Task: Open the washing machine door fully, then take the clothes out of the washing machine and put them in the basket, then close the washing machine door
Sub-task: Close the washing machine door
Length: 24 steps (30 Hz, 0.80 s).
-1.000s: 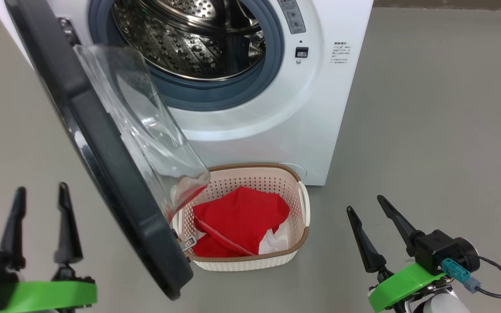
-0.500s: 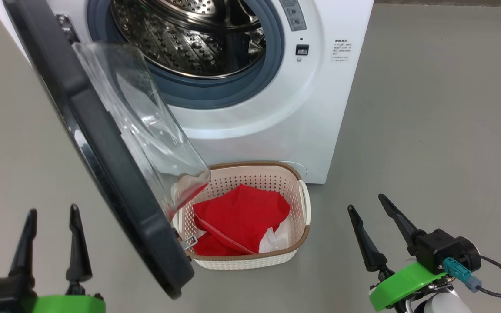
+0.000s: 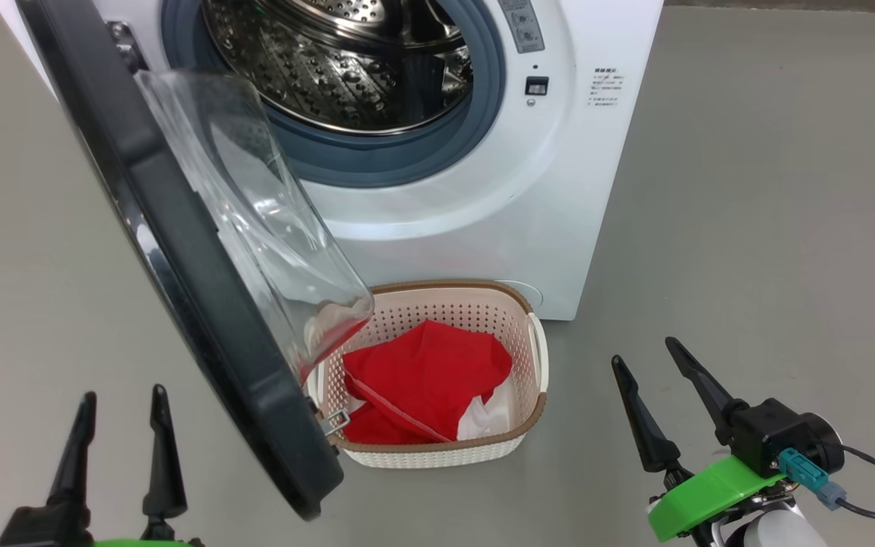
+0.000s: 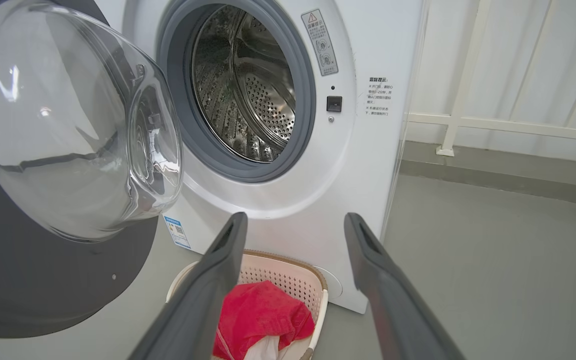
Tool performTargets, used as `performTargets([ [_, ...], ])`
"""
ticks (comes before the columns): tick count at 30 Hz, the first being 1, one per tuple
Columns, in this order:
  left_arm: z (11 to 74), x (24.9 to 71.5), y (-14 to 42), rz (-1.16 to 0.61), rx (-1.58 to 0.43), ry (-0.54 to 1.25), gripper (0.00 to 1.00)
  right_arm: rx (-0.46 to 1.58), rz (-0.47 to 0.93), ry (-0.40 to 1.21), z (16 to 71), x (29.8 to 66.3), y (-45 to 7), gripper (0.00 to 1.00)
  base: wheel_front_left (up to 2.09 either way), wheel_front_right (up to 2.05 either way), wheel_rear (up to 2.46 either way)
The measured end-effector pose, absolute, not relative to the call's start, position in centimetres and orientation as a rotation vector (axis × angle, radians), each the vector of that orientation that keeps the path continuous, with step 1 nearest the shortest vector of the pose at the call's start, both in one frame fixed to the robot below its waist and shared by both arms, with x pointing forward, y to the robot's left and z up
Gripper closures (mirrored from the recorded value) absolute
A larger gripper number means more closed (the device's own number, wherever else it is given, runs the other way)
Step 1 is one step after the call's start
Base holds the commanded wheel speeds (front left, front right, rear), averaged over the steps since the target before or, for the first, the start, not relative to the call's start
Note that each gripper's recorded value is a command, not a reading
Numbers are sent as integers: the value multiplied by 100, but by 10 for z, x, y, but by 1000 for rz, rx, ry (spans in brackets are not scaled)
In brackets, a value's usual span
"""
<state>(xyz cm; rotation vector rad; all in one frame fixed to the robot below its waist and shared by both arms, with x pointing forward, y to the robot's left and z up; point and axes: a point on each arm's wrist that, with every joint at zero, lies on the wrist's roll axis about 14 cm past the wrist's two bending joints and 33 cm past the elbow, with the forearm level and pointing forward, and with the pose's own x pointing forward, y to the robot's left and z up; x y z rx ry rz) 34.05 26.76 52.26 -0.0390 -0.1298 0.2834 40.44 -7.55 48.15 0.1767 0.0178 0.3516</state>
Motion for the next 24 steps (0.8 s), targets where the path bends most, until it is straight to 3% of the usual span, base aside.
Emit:
performTargets([
  [24, 510, 338, 264, 283, -42, -92, 0, 175, 362, 12, 484, 403, -72, 0, 0, 0, 0],
])
